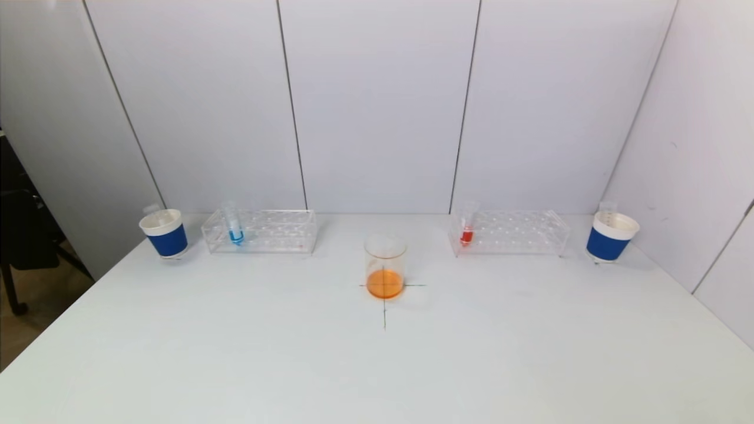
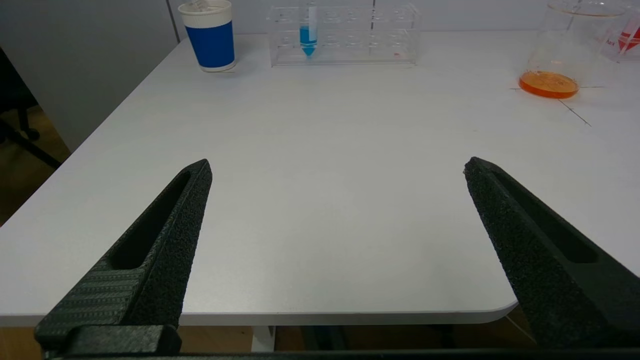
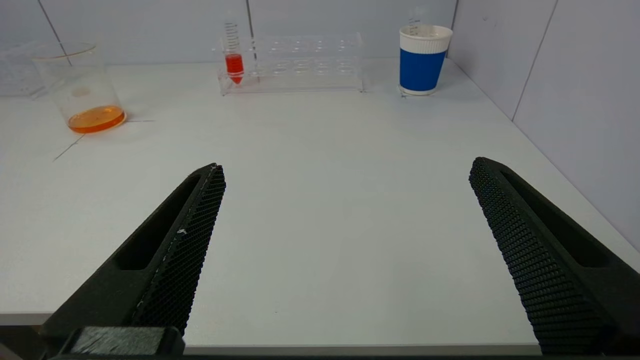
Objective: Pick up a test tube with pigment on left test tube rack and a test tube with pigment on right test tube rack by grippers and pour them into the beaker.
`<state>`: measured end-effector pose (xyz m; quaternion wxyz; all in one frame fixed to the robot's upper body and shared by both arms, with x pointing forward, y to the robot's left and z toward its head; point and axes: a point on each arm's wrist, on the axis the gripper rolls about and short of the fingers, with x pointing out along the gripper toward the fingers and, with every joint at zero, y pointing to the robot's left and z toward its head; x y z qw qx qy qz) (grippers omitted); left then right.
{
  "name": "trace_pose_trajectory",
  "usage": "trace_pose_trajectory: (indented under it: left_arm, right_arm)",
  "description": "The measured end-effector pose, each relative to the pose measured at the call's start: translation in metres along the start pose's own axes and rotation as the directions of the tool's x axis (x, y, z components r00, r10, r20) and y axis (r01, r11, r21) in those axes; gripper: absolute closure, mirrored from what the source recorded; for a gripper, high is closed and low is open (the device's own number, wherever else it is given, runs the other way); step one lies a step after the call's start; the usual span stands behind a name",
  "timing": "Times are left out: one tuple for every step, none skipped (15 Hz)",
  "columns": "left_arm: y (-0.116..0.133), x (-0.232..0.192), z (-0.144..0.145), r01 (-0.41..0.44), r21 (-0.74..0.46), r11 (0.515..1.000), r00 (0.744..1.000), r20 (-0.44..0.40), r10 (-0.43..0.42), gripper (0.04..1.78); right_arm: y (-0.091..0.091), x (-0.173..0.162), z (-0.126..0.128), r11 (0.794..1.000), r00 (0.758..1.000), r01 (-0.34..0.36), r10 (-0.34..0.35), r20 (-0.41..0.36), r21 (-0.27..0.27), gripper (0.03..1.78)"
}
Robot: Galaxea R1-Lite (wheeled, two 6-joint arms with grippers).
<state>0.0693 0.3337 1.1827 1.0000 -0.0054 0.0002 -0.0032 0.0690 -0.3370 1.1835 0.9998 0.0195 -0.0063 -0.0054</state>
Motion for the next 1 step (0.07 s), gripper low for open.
trace_pose_trajectory:
  left_arm:
    - [0.0000, 0.0000, 0.0000, 0.000, 0.000, 1.000, 1.000, 0.000, 0.000, 0.06]
  right_arm:
    - [0.0000, 0.0000, 0.0000, 1.000, 1.000, 0.000, 0.000, 0.000, -0.001, 0.04]
